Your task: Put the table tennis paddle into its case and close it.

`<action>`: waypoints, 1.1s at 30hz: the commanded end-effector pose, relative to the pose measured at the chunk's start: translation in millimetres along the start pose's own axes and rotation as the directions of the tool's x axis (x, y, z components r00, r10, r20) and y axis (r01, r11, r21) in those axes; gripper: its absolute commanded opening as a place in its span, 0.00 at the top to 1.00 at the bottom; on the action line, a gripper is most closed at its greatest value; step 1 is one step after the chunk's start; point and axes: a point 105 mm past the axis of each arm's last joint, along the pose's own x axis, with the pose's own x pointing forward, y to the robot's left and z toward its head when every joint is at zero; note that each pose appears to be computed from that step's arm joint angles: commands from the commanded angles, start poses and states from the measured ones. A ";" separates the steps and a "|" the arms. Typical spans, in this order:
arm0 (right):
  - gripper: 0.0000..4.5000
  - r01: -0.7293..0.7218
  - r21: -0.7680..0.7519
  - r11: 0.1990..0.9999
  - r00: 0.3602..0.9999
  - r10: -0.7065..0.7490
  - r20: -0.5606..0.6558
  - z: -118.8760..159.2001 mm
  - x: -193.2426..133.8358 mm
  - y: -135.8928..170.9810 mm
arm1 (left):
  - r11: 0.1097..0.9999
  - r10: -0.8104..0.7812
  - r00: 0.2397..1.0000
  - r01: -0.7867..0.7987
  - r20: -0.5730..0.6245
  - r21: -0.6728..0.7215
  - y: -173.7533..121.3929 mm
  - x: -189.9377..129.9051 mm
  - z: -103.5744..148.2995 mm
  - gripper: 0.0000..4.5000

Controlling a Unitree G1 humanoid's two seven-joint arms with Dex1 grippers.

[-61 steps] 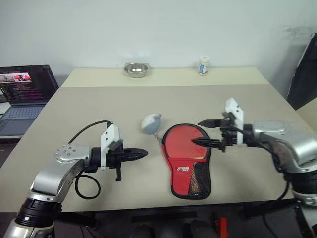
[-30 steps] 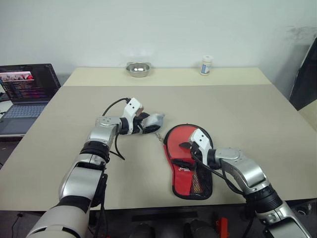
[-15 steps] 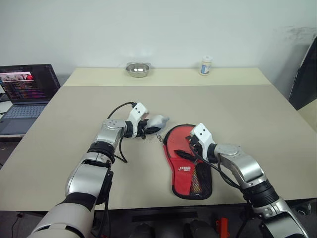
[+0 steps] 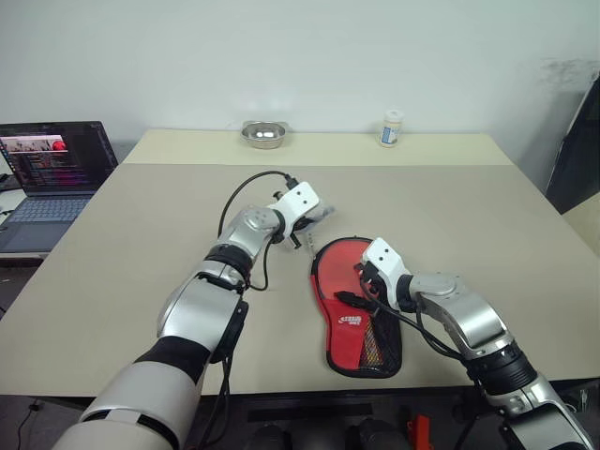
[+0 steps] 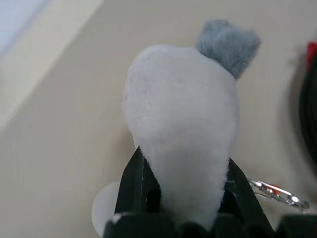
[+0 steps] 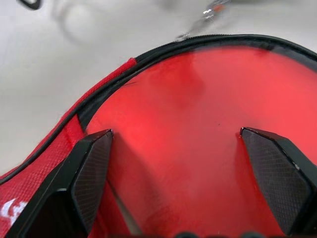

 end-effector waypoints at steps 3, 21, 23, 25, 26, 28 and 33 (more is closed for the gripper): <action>0.00 -0.072 0.115 0.991 0.967 0.097 -0.233 -66.3 3.6 27.1 | 0.965 0.139 0.983 -0.162 0.121 0.206 11.3 7.5 65.6 0.90; 0.00 -0.079 0.145 0.986 0.969 0.110 -0.221 -64.1 12.9 48.4 | 0.871 -0.101 0.924 -0.097 0.368 0.482 -101.3 25.3 177.2 0.90; 0.00 -0.075 0.145 0.987 0.970 0.106 -0.218 -62.9 13.7 47.1 | 0.870 -0.130 0.923 -0.068 0.361 0.488 -108.7 26.0 176.3 0.90; 0.00 -0.073 0.143 0.987 0.972 0.103 -0.213 -61.4 14.5 45.9 | 0.864 -0.149 0.926 -0.050 0.348 0.501 -111.5 26.7 172.5 0.90; 0.00 -0.072 0.142 0.987 0.972 0.102 -0.212 -61.0 14.8 45.3 | 0.864 -0.158 0.927 -0.037 0.339 0.503 -112.2 27.1 170.1 0.90; 0.00 -0.070 0.141 0.988 0.973 0.099 -0.209 -60.1 15.8 44.1 | 0.860 -0.173 0.933 -0.012 0.314 0.511 -113.0 28.2 164.1 0.90; 0.00 -0.066 0.139 0.988 0.978 0.092 -0.187 -51.8 21.2 40.5 | 0.861 -0.206 0.933 0.030 0.294 0.509 -115.4 28.5 156.3 0.53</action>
